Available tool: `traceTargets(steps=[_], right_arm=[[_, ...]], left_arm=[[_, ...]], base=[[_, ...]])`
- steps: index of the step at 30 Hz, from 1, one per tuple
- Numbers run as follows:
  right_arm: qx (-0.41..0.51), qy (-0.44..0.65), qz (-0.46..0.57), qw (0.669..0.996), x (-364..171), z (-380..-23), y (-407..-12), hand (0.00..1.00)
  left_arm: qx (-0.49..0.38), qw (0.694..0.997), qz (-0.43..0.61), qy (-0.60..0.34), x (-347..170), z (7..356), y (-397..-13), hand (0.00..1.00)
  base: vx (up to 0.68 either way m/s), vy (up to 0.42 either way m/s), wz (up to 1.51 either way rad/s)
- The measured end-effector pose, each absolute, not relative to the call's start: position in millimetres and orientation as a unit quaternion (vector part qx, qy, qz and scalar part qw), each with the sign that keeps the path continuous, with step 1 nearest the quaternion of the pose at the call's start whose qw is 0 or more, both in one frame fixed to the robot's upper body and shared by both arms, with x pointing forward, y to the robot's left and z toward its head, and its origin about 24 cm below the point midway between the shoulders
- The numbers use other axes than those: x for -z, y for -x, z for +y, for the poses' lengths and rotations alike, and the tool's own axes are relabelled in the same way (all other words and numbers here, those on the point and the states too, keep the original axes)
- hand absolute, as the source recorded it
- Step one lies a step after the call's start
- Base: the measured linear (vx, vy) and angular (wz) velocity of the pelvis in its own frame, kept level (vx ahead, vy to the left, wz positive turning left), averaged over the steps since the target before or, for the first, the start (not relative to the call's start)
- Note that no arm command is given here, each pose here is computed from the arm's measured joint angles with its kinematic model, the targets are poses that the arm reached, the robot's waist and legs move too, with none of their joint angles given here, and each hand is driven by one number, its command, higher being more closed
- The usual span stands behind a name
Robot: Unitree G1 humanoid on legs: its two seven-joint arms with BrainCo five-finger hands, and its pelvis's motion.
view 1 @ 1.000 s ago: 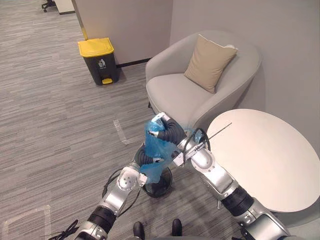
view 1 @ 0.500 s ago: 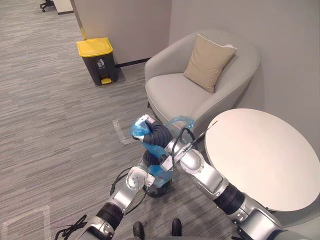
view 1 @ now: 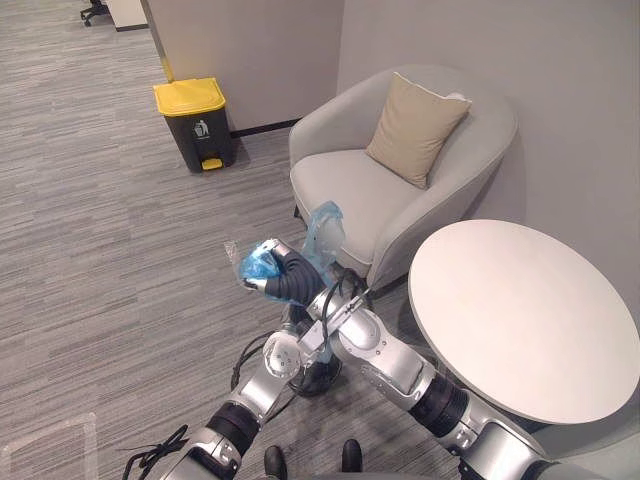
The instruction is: Gather rubbish on tea table into small bin, then transfer packed bag to large trash can.
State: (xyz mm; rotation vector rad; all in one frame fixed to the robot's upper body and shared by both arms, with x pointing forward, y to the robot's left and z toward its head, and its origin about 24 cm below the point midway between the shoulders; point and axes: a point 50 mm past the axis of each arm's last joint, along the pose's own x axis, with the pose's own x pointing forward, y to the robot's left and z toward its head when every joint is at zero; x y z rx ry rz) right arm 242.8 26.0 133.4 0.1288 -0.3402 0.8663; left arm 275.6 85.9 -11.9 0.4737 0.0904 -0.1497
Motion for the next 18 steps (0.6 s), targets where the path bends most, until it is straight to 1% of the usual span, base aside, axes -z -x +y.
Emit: traceTargets(steps=[1, 14, 15, 18], right_arm=[[-0.420, -0.069, -0.158, 0.891, -132.3, 27.4, -241.4, 1.00], [-0.423, -0.083, -0.150, 0.890, -131.2, 29.8, -239.2, 1.00], [-0.422, -0.085, -0.148, 0.890, -130.4, 29.9, -238.8, 0.00], [-0.420, -0.097, -0.142, 0.891, -127.7, 31.3, -236.0, 0.00]], left_arm=[[0.062, 0.969, 0.050, -0.234, 13.3, 87.7, -275.9, 1.00], [0.043, 0.971, 0.067, -0.226, 17.4, 94.8, -277.3, 1.00], [0.042, 0.972, 0.069, -0.221, 17.5, 94.9, -277.2, 1.00], [0.041, 0.973, 0.073, -0.217, 18.7, 95.7, -276.3, 1.00]], base=[[0.00, 0.000, 0.00], [0.00, 0.000, 0.01], [0.00, 0.000, 0.00], [0.00, 0.000, 0.00]])
